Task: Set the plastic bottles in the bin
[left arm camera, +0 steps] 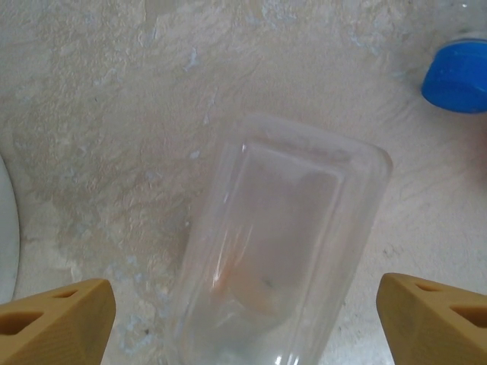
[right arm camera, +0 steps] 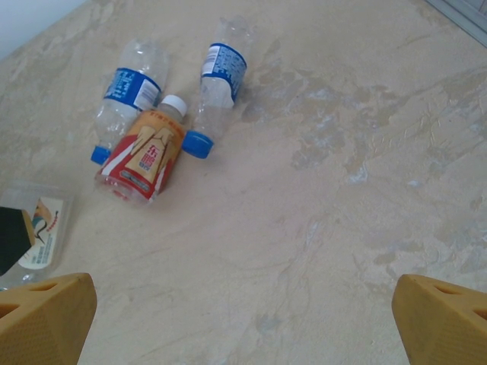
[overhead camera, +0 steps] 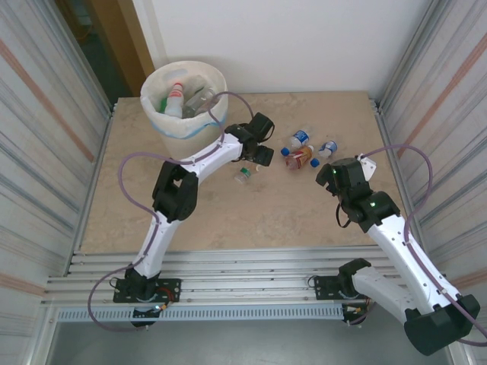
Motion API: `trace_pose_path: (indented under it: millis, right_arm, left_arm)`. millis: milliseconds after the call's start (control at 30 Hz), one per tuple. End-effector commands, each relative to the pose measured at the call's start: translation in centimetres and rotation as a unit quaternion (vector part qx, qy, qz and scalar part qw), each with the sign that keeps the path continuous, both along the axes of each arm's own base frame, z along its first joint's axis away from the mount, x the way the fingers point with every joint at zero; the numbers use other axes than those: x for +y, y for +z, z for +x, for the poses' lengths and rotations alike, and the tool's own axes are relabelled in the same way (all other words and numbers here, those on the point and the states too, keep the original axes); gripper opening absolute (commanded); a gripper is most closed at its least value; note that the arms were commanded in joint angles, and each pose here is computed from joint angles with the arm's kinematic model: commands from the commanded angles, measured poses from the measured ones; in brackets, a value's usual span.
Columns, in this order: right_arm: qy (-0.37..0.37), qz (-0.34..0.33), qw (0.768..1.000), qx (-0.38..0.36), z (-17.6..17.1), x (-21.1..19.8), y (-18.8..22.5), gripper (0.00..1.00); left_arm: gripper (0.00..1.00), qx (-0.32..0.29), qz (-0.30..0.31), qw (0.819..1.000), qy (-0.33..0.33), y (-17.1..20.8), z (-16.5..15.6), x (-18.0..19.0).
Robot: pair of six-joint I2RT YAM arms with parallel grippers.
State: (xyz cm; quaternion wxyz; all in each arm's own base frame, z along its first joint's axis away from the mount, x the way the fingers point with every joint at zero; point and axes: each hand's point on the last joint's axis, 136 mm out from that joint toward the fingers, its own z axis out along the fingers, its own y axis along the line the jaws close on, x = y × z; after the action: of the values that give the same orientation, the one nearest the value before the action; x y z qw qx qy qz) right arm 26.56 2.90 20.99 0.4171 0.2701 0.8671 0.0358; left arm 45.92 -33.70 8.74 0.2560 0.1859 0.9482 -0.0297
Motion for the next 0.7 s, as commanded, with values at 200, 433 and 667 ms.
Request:
trace_pose_path:
  millis: [200,433,667]
  right_arm:
    - [-0.025,0.000,1.000,0.001,-0.6,-0.9,0.0,0.98]
    - [-0.026,0.003,1.000,0.003,-0.7,-1.0,-0.1,0.98]
    - [-0.026,0.001,1.000,0.004,-0.8,-1.0,-0.3,0.98]
  left_arm:
    - [0.84,0.030,0.007,0.999,-0.016,-1.9,0.0,-0.5]
    - [0.76,0.045,0.003,0.999,-0.018,-3.1,-0.2,-0.8]
    - [0.72,0.056,0.016,0.998,-0.018,-4.4,-0.7,-0.7]
